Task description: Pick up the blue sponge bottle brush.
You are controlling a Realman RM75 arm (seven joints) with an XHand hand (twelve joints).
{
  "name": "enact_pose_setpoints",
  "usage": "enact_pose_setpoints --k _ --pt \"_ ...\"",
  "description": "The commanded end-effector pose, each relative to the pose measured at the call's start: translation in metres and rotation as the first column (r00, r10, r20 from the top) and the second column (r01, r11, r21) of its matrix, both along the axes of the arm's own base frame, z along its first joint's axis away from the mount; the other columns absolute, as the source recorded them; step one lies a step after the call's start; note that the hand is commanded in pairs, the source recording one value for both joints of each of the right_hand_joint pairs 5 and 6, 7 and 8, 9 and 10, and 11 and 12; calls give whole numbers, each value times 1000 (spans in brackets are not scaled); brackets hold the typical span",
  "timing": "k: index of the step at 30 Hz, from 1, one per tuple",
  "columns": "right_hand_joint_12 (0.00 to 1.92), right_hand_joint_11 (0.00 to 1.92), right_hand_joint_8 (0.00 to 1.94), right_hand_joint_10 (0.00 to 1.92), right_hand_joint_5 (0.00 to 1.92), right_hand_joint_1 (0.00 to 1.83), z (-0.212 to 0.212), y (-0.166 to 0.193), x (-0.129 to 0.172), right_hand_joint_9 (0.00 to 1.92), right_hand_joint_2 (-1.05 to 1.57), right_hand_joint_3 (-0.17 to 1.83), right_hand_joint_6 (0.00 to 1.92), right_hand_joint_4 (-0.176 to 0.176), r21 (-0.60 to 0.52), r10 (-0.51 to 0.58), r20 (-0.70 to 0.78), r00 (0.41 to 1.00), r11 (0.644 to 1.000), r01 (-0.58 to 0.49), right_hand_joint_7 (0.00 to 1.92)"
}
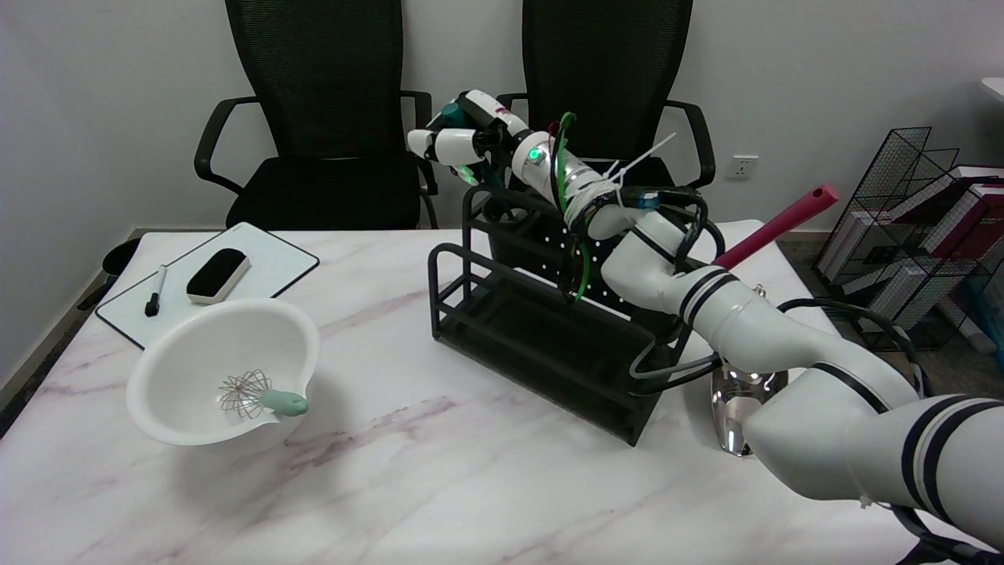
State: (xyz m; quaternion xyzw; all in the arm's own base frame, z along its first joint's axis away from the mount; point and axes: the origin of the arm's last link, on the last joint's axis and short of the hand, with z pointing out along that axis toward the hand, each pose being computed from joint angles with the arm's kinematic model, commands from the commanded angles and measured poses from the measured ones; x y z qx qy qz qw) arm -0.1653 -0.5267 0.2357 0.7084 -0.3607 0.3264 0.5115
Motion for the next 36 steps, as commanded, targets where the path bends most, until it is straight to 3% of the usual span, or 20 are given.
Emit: enact_pose_setpoints --k 1,18,24,36 --pt "1887 1887 1920 1920 1920 873 25 19 4 1920 1571 586 1920 0 -25 24 183 983 1000 -20 1920" --pt "1920 1920 1920 1920 1920 885 33 29 -18 1920 1571 491 1920 0 -24 -16 308 951 999 24 1920" --pt "1920 1920 1920 1920 1920 897 29 23 -8 1920 1571 476 1920 0 -11 -7 417 909 1000 12 1920" --pt "1920 1920 1920 1920 1920 945 30 15 6 1920 1571 451 1920 0 -11 23 429 903 1000 -21 1920"
